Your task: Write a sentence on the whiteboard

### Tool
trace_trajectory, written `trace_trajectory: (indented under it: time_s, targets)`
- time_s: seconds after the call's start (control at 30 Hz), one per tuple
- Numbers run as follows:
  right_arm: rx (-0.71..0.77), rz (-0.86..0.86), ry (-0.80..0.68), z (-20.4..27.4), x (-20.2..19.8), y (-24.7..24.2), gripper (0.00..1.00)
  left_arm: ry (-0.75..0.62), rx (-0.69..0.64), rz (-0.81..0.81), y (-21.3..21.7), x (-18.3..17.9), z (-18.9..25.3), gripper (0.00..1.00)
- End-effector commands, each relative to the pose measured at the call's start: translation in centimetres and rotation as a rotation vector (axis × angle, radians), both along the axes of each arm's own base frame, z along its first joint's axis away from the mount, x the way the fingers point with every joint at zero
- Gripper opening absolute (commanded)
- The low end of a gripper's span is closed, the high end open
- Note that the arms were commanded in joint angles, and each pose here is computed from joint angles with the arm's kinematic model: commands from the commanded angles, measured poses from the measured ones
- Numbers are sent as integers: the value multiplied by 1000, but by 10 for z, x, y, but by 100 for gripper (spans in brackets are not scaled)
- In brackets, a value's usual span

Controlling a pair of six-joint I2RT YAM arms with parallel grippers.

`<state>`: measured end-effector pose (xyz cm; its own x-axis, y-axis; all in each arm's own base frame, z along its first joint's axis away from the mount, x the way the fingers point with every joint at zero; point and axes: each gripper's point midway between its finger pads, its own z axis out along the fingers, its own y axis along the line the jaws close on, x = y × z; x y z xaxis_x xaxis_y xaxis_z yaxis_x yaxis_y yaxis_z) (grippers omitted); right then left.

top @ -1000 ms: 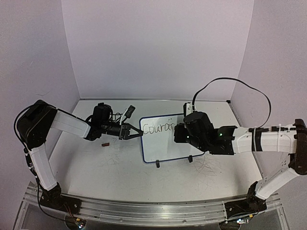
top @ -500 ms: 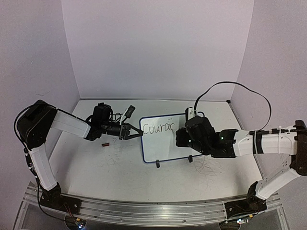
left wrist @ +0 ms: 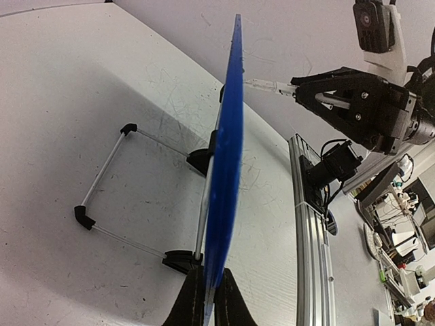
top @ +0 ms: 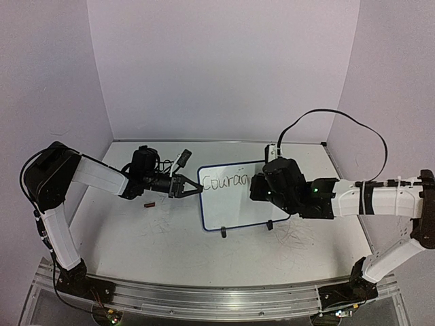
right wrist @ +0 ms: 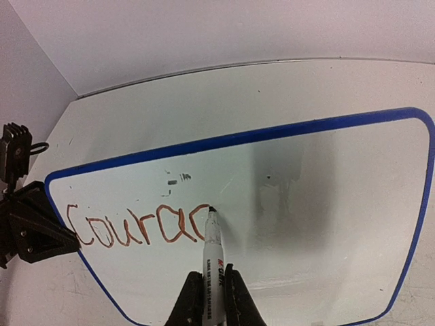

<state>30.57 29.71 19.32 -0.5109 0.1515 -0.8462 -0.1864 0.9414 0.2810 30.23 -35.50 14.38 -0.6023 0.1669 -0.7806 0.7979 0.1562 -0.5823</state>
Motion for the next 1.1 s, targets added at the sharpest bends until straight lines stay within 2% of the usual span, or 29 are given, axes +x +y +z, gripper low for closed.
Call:
trace_trajectory:
  time_s: [0.0,1.07]
  targets:
    - [7,-29,-42,16,10,1,0,4,-19,-35,-1,-9,16,0]
    - [-3,0,86,-30,-18,-8,0,4,-17,-35,-1,-8,15,0]
